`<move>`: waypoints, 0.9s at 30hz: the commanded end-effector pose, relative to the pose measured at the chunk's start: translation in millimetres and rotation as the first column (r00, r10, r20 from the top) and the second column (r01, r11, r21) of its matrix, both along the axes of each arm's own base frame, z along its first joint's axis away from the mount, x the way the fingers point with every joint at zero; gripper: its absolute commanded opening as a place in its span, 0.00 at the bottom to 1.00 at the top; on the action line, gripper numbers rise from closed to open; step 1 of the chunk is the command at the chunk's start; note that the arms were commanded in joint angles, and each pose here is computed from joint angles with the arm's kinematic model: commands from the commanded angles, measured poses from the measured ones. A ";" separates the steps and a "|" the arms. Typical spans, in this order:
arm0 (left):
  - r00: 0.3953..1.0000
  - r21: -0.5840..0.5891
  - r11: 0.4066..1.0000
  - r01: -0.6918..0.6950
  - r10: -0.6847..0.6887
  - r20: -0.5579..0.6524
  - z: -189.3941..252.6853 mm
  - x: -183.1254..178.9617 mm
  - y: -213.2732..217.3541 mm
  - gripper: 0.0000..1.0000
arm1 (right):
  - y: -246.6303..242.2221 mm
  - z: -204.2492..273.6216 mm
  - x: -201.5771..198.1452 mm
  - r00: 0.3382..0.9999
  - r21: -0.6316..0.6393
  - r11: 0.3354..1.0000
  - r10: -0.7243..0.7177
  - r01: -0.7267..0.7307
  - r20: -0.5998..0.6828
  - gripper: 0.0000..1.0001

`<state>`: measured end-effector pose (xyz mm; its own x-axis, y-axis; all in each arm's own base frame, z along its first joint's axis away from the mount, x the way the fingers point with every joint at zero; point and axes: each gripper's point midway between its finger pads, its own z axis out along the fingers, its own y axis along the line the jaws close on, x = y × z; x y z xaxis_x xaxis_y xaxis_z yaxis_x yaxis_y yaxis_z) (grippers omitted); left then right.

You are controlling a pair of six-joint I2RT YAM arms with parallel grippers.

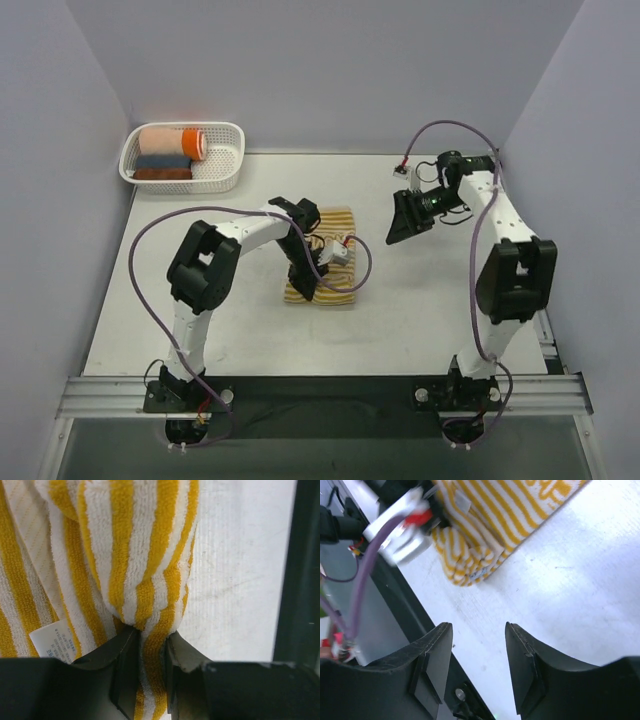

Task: Roll the towels
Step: Roll the towel

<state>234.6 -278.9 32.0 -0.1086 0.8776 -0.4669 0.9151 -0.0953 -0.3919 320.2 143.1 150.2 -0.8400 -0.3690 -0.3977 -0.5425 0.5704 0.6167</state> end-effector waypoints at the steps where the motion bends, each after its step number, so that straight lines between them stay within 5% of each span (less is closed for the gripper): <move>1: 0.923 0.181 0.984 0.001 0.069 -0.379 -17.5 -46.2 41.5 0.13 | -1.9 21.3 -34.1 0.989 -0.060 0.995 0.092 -0.086 0.115 0.47; 13: 0.858 0.330 0.943 -0.035 0.198 -0.473 -49.2 -19.0 50.7 0.10 | 41.7 13.6 -113.8 0.802 -0.372 0.871 0.459 -0.321 0.383 0.48; 27: 0.845 0.407 0.910 -0.083 0.281 -0.455 -64.5 -10.9 57.6 0.19 | 148.4 -50.7 -92.5 0.425 -0.624 0.689 0.722 -0.368 0.546 0.64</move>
